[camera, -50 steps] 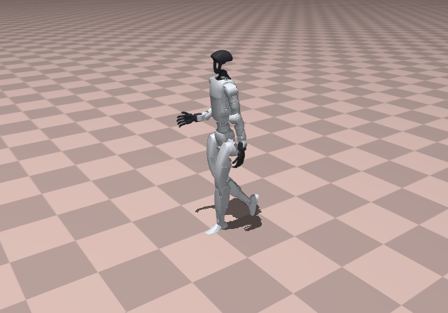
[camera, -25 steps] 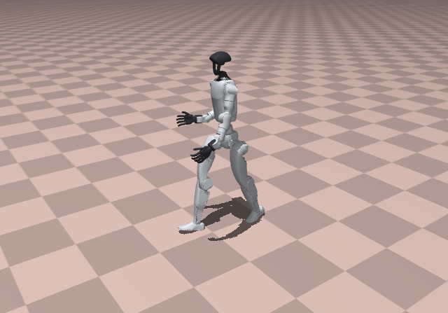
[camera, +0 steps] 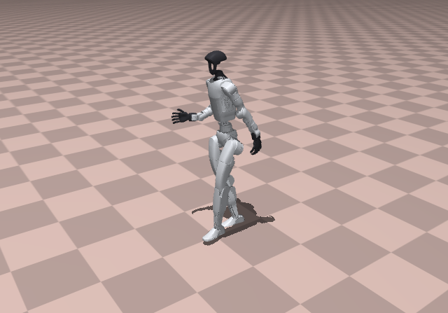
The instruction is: Walk run
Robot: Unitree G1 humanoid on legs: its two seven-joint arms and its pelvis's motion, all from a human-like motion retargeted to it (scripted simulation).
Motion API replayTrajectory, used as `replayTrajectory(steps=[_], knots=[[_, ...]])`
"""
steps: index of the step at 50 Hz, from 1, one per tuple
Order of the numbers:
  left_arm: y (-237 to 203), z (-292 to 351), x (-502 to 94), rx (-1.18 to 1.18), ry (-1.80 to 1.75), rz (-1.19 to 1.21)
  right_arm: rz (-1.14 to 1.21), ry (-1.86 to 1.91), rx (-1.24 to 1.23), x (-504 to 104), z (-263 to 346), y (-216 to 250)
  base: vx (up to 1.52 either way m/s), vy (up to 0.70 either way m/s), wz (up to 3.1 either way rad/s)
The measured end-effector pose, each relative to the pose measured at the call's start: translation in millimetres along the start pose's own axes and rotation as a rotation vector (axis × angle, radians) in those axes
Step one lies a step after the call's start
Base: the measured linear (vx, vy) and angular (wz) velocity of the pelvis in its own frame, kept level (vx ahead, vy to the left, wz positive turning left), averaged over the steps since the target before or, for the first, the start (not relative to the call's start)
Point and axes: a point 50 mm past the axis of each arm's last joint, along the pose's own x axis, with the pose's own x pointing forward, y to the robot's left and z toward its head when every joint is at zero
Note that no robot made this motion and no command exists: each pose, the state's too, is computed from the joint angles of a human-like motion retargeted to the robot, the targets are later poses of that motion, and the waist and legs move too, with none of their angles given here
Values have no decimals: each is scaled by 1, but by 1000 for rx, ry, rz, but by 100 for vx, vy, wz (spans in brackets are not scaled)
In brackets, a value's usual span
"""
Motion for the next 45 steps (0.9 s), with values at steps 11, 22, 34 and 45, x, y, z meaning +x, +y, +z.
replayTrajectory(steps=[11,22,34,45], knots=[[5,18,1,-41,-53,28,-15,113,-2,-26,-20,-3,97,9,-47],[-30,208,-17,-134,-592,-17,42,168,-11,-35,-32,9,90,14,-15],[-84,366,-128,234,-1207,-171,13,151,6,-39,-29,4,76,-4,69],[-53,297,-65,325,-863,-66,-37,197,6,-50,-35,-5,91,-31,48]])
